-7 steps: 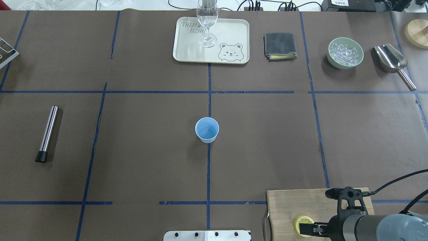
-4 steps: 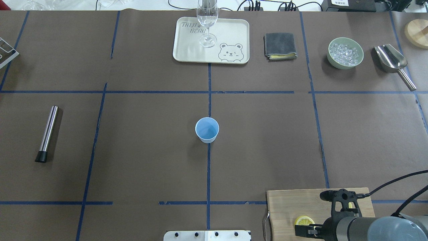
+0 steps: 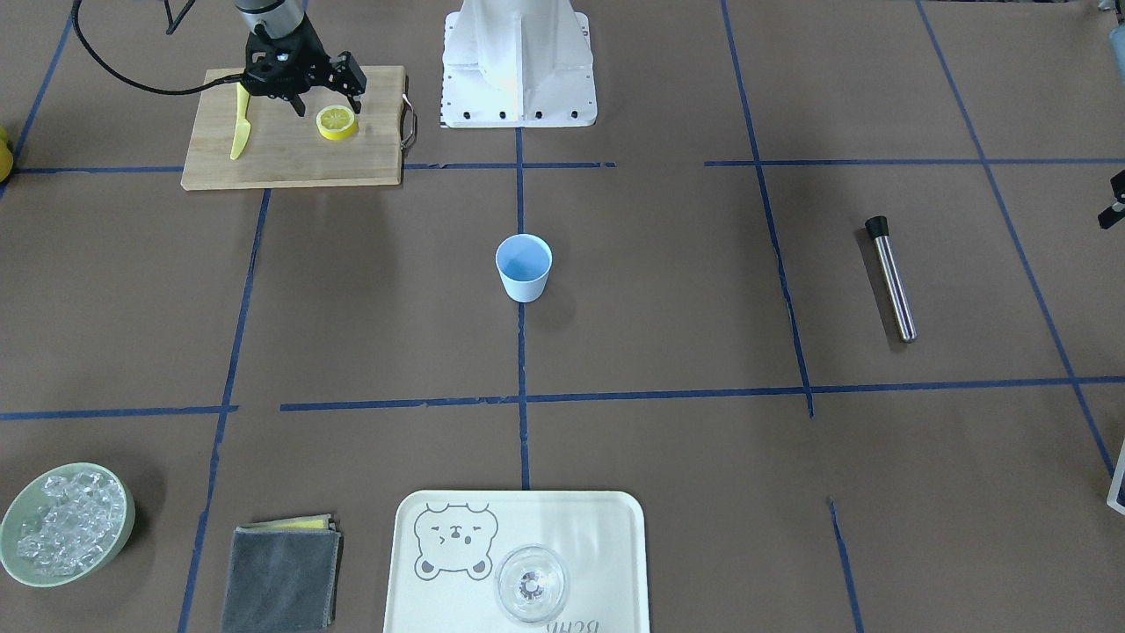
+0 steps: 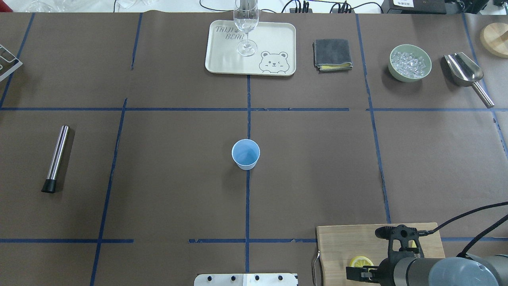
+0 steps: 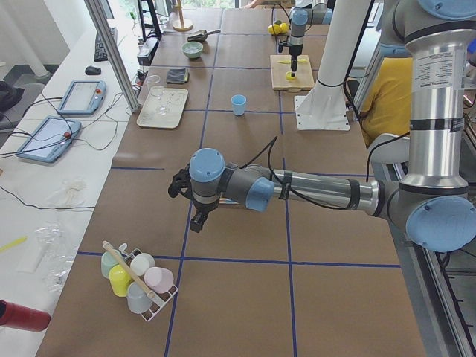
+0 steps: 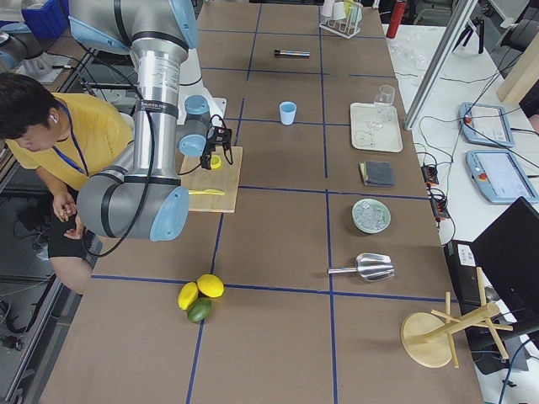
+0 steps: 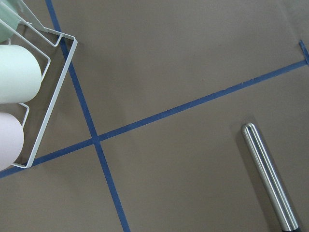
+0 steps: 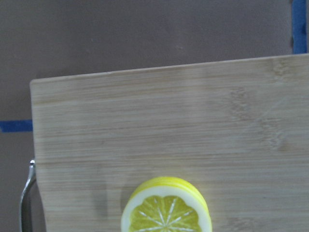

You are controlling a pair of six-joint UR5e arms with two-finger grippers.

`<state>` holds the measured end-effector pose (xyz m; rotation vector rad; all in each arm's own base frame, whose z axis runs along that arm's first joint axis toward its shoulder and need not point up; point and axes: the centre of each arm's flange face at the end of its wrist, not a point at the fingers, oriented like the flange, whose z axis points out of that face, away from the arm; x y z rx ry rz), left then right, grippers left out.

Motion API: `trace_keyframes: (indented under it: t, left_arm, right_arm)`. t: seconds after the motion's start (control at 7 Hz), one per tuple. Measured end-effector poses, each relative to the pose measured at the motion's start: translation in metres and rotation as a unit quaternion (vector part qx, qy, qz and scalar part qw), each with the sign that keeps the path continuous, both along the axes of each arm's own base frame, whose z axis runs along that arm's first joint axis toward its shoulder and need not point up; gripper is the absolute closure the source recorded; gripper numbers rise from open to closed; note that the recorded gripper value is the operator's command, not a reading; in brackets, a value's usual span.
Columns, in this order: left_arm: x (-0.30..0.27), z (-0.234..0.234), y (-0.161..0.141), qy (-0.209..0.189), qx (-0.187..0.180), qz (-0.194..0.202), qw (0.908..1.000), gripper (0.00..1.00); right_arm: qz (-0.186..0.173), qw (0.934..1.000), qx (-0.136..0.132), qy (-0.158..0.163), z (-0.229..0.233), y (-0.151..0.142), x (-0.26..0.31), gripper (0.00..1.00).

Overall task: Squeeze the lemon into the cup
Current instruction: 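Lower the right gripper and grasp the yellow lemon slice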

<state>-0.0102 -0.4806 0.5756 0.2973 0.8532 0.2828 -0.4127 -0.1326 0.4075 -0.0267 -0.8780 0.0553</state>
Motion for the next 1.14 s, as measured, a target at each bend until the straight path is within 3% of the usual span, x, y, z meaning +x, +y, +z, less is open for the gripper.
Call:
trace_keyframes:
  t: [1.14]
  left_arm:
    - [-0.002, 0.001, 0.002, 0.000, 0.000, -0.001, 1.0000, 0.00]
  right_arm:
    - [0.016, 0.9997, -0.002, 0.019, -0.011, -0.015, -0.023, 0.04]
